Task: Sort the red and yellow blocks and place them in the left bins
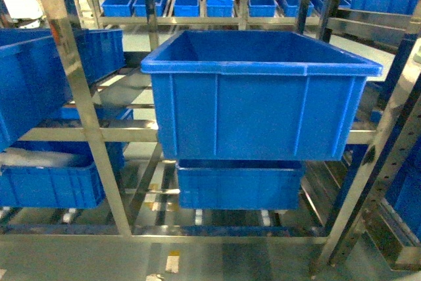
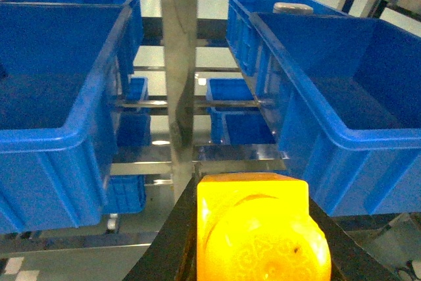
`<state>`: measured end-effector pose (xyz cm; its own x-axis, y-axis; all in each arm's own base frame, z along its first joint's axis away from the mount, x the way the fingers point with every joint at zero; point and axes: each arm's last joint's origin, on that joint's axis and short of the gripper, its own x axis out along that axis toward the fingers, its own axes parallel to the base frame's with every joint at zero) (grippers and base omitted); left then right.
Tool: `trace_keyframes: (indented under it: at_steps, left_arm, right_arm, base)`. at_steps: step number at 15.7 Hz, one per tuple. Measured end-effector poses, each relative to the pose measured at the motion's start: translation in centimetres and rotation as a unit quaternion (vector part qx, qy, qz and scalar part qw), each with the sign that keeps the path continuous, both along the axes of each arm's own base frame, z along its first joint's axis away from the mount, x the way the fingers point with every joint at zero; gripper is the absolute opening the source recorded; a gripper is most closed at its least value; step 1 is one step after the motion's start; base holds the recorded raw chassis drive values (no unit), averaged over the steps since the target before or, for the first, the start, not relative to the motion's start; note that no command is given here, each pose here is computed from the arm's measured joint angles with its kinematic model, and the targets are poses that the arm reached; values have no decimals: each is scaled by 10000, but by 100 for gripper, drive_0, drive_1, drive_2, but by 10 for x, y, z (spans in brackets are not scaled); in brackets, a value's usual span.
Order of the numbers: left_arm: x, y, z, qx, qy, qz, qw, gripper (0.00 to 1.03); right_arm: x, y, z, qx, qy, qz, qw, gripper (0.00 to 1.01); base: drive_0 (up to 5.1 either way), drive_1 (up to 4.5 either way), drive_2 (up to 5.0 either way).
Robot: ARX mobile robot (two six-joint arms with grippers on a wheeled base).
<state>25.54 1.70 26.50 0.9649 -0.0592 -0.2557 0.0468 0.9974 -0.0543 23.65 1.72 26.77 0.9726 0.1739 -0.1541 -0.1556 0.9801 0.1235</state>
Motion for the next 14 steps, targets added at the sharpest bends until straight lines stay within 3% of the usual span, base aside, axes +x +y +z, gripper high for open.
trace_keyframes:
  at_steps: [11,14]
  left_arm:
    - [0,0,0,0,-2,4,10000,26]
    - [0,3,-1,5,28,81,10000,26]
  right_arm:
    - [0,0,0,0,-11,-2,10000,27]
    - [0,2,0,6,-15,63,10000,27]
  base:
    - [-482,276,221]
    - [0,0,0]
